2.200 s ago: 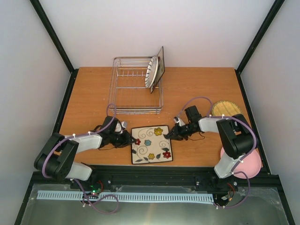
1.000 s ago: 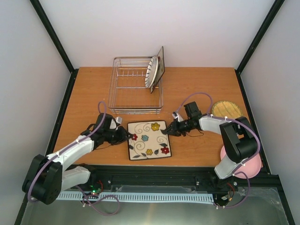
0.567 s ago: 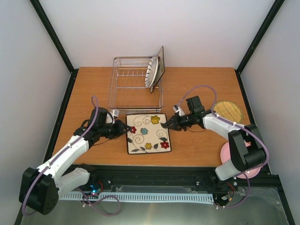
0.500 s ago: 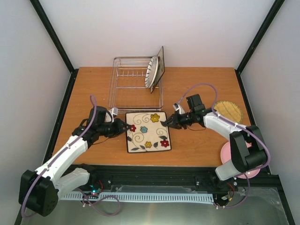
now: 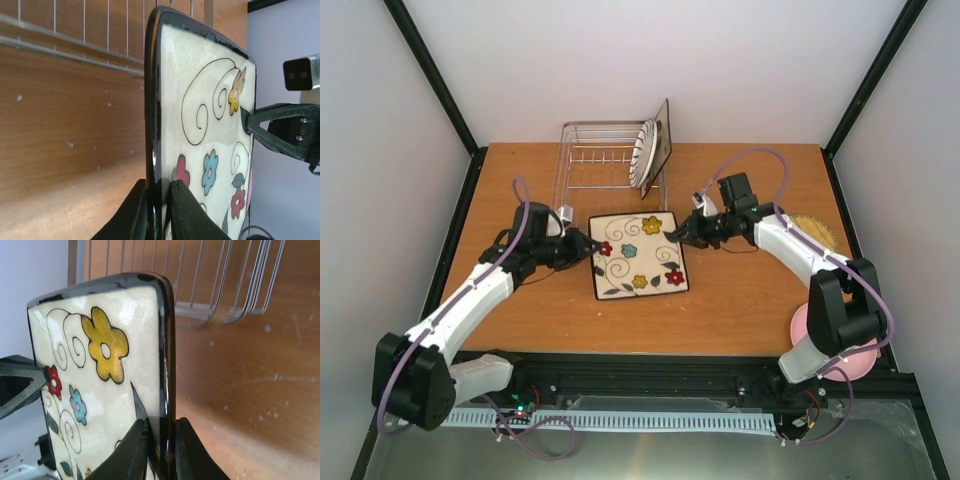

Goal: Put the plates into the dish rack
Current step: Pick up the plate at the center of the board.

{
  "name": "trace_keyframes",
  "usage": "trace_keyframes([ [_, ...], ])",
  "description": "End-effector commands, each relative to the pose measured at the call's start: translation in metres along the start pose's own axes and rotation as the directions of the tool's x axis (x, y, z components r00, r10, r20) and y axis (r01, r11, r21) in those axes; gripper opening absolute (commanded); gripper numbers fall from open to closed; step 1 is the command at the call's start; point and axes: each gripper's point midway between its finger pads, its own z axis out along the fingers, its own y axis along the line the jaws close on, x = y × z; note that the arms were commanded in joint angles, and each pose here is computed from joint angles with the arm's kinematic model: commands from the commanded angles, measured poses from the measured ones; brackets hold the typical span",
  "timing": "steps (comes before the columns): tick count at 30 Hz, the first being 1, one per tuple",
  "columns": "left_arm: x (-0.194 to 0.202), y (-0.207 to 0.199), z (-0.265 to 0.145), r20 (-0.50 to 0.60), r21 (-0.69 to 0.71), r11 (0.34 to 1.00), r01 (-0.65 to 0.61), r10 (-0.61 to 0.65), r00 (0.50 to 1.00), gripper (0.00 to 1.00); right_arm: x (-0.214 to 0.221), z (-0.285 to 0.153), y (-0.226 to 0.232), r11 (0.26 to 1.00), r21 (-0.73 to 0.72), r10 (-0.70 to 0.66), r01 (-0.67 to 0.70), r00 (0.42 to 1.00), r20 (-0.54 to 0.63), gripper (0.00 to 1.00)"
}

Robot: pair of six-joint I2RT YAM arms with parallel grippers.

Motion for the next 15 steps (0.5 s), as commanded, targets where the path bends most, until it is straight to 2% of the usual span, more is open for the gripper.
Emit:
trace_keyframes([
  [1, -0.012, -0.103, 0.002, -0.018, 0.352, 0.904, -0.244, 0.267, 0.964, 0.01, -0.013, 0.007, 0.081, 0.968, -0.215, -0.141, 0.13, 0.989, -0.036, 0.03],
  [8, -0.039, -0.095, 0.028, -0.042, 0.339, 0.912, -0.229, 0.258, 0.965, 0.01, -0.039, 0.005, 0.076, 0.975, -0.188, -0.124, 0.119, 0.992, -0.015, 0.03],
  [15, -0.04, -0.08, 0.045, -0.092, 0.335, 0.923, -0.188, 0.231, 0.969, 0.01, -0.053, 0.006, 0.074, 0.976, -0.179, -0.129, 0.124, 0.991, -0.021, 0.03],
])
